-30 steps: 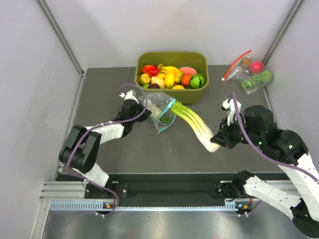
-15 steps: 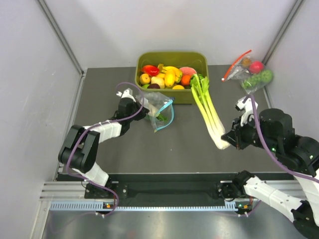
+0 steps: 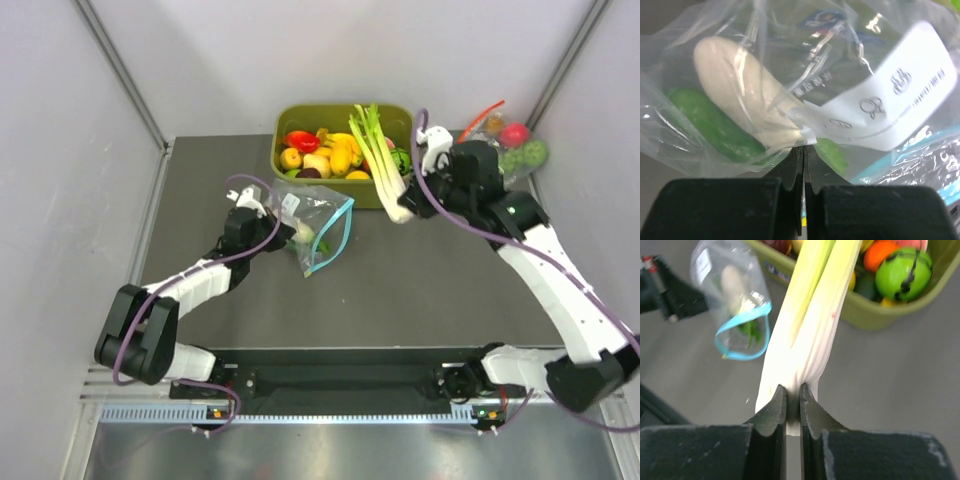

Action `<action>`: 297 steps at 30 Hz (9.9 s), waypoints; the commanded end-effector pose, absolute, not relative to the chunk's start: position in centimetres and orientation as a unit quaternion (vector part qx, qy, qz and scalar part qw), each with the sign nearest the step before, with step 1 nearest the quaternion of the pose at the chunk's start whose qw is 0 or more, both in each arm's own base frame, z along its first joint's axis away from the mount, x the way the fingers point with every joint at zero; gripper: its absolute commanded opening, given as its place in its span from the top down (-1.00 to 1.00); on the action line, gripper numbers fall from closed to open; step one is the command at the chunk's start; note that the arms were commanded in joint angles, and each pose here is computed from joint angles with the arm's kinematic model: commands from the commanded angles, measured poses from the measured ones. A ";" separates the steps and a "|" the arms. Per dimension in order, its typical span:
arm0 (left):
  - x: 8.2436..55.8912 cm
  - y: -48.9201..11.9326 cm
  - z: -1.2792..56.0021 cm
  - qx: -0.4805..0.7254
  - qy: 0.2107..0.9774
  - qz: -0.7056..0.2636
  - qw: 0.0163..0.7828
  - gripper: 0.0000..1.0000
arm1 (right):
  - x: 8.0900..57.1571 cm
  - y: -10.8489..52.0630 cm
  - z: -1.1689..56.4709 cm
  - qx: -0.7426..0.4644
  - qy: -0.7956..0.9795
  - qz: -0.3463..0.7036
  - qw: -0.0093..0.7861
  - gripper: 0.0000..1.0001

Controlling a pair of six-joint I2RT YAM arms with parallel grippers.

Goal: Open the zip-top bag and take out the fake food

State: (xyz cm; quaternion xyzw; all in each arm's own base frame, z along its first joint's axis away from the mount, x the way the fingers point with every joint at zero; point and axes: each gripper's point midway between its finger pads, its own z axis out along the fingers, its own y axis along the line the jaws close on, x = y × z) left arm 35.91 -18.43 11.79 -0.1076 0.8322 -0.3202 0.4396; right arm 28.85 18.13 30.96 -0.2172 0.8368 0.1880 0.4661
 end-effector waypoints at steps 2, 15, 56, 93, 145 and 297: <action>35.1 -17.9 12.9 -0.089 0.824 -0.320 0.460 1.00 | 35.0 20.1 37.6 -0.292 0.742 0.185 0.574 1.00; 34.8 -18.2 10.8 -0.090 0.837 -0.319 0.435 1.00 | 44.5 20.9 34.4 -0.436 0.702 0.228 0.515 0.99; 34.1 -19.4 13.8 -0.082 0.822 -0.358 0.435 1.00 | 38.4 19.3 38.5 -0.329 0.677 0.233 0.616 -0.91; 31.6 -23.3 16.0 0.017 0.788 -0.468 0.399 1.00 | 31.3 30.6 15.0 -0.393 0.740 0.362 0.408 0.28; 30.2 -24.5 11.8 0.042 0.801 -0.497 0.332 1.00 | 33.4 34.0 5.5 -0.384 0.771 0.344 0.373 1.00; 28.3 -22.2 14.8 0.025 0.791 -0.494 0.360 1.00 | 25.6 37.4 7.4 -0.364 0.728 0.464 0.351 -0.08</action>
